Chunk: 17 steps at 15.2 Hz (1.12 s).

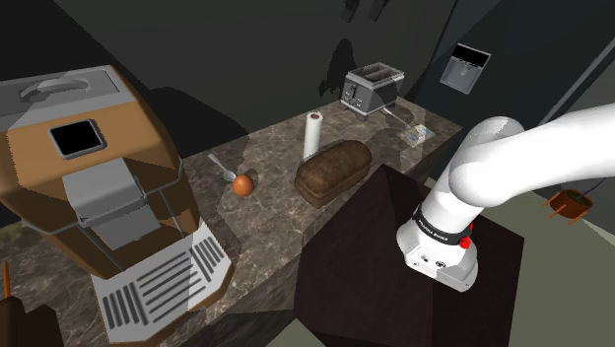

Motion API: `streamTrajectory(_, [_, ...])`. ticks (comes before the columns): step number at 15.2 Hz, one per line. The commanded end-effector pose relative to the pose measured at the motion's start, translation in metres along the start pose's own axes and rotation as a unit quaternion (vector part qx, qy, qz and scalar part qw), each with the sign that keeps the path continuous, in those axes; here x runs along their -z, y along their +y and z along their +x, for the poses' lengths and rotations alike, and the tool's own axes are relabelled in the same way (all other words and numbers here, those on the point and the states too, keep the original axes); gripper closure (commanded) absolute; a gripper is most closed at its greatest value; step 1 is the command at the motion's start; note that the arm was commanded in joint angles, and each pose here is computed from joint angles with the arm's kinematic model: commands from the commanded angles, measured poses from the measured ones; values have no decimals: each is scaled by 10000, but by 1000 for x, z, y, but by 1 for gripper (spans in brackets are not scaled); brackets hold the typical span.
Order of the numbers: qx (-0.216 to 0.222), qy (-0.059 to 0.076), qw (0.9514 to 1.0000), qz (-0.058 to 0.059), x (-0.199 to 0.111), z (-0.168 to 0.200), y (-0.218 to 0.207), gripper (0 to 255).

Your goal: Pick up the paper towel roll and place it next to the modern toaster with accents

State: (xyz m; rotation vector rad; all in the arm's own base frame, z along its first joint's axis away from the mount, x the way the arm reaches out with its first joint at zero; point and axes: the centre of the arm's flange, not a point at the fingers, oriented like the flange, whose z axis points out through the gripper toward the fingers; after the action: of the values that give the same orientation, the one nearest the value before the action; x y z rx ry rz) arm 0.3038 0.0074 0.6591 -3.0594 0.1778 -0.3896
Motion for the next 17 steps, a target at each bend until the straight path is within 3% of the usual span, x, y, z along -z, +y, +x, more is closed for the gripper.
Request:
streamTrajectory(1, [0,0,10000,0,0,0,0,0])
streamTrajectory(17, [86,-128,9997,-170,-195,43,67,0])
